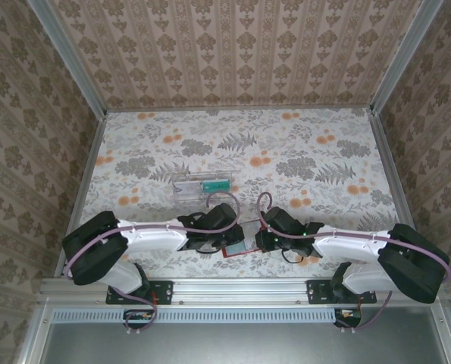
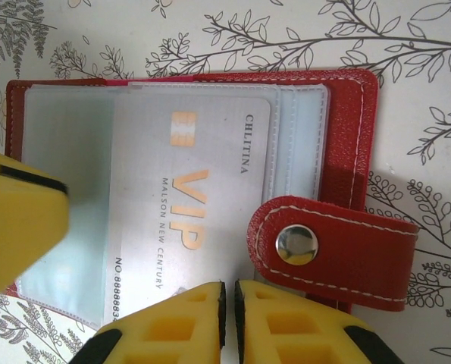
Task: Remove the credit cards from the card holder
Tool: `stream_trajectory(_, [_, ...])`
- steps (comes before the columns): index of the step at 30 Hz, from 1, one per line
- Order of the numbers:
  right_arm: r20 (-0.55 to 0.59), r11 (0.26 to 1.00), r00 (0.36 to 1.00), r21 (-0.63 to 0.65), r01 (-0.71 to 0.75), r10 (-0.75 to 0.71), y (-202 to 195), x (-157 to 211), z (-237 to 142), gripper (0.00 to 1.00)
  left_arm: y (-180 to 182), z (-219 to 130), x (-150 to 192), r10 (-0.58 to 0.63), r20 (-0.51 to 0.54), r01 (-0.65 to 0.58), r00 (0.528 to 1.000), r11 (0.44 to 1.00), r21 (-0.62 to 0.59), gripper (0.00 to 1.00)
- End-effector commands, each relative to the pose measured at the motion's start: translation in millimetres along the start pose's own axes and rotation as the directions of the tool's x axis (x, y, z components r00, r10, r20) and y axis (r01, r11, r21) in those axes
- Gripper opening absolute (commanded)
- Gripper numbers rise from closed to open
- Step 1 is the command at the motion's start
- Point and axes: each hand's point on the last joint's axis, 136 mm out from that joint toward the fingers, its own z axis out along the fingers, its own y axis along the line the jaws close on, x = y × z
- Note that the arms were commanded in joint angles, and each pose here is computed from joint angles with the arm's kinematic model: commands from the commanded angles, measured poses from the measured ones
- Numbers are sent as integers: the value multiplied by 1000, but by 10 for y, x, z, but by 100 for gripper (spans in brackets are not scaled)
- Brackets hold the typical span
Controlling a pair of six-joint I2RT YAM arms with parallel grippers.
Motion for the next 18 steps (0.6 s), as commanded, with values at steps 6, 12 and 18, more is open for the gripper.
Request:
stream_trajectory(6, [-44,1000,999,6,-8,8,-41,144,15,17,-131,-5,14,18,-4,-17,1000,1000,23,21])
stream_trajectory(12, [-43,1000,999,4,-7,7,-38,144,9,17,-80,94,51,-13,-20,13,1000,999,30,21])
stream_trajectory(18, [-41,1000,999,5,-7,7,-40,145,8,17,-45,139,58,-20,-27,20,999,999,25,21])
